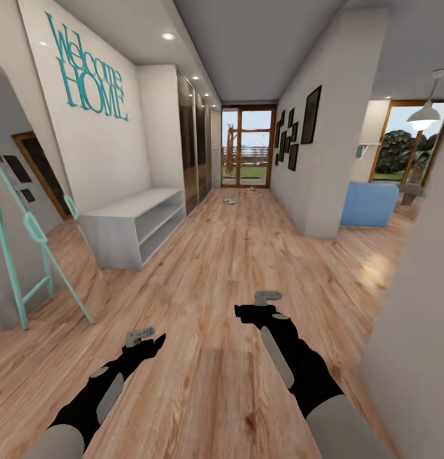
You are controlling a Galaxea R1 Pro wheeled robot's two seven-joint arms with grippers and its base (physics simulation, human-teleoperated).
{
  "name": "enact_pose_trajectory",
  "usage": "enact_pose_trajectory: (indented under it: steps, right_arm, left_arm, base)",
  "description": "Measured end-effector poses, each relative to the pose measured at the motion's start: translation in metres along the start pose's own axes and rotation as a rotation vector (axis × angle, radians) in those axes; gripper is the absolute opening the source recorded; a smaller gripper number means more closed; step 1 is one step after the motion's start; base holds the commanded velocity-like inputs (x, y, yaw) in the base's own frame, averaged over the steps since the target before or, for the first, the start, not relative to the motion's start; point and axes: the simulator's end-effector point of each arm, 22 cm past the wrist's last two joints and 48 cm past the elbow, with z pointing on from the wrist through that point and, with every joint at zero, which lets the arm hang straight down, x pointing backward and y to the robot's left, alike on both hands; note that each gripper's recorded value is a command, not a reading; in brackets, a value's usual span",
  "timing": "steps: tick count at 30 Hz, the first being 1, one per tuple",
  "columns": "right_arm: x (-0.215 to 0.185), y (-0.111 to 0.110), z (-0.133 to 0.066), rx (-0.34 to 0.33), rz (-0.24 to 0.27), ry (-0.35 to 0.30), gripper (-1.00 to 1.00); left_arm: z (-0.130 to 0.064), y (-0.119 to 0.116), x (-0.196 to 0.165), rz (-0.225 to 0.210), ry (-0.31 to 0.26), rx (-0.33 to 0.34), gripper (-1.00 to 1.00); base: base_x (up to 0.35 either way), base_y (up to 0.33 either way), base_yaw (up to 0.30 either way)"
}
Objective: Pick up the two gym shoes and the two sandals from the corridor floor and place them onto the hallstand (shoe rack) in the corridor, making sure they are on the rack and not on the floor. Arrange them so the two gym shoes are next to each other and the two sandals are next to each other.
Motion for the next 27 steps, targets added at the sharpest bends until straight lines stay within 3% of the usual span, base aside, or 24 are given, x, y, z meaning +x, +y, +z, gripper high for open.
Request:
enact_pose_trajectory:
  steps: [15, 27]
  right_arm:
    - [-0.0002, 0.0002, 0.0, -0.001, 0.001, 0.0, 1.0]
    - [-0.0001, 0.0001, 0.0, -0.001, 0.001, 0.0, 1.0]
  left_arm:
    - [0.0, 0.0, 0.0, 0.0, 0.0, 0.0, 1.0]
    - [0.0, 0.0, 0.0001, 0.0, 0.0, 0.0, 1.0]
  base:
    - [0.347, 0.0, -0.004]
    - [0.347, 0.0, -0.148]
